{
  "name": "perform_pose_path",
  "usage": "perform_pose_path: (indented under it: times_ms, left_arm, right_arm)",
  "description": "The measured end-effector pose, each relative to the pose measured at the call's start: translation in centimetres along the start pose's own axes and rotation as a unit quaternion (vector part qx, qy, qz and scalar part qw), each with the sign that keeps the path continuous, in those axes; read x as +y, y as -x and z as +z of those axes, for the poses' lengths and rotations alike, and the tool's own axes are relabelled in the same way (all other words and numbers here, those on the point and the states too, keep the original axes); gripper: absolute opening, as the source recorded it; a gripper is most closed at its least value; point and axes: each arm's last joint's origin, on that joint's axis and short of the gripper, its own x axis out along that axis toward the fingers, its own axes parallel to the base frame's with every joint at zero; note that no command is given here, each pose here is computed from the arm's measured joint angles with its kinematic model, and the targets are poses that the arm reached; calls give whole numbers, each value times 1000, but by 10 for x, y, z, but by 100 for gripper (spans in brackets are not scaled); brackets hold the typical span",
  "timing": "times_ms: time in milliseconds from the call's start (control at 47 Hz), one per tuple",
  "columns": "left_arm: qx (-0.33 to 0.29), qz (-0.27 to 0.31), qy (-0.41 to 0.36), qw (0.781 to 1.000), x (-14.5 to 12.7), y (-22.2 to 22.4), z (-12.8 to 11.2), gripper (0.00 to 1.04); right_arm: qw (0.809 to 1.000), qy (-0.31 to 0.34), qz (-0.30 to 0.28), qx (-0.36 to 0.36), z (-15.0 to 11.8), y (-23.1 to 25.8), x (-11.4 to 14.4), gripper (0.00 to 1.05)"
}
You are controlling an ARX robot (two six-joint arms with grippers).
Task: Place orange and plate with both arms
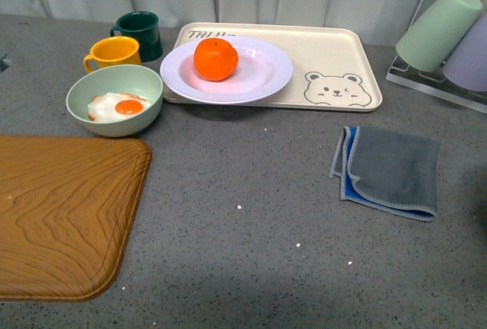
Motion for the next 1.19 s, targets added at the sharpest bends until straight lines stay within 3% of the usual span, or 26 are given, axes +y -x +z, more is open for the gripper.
perform_pose_path:
  times_ms: [1191]
  left_arm:
    - [0, 0, 0, 1000, 0, 0, 0, 98]
  right_arm:
    - [1000, 0, 0, -10, 4, 36, 0, 1]
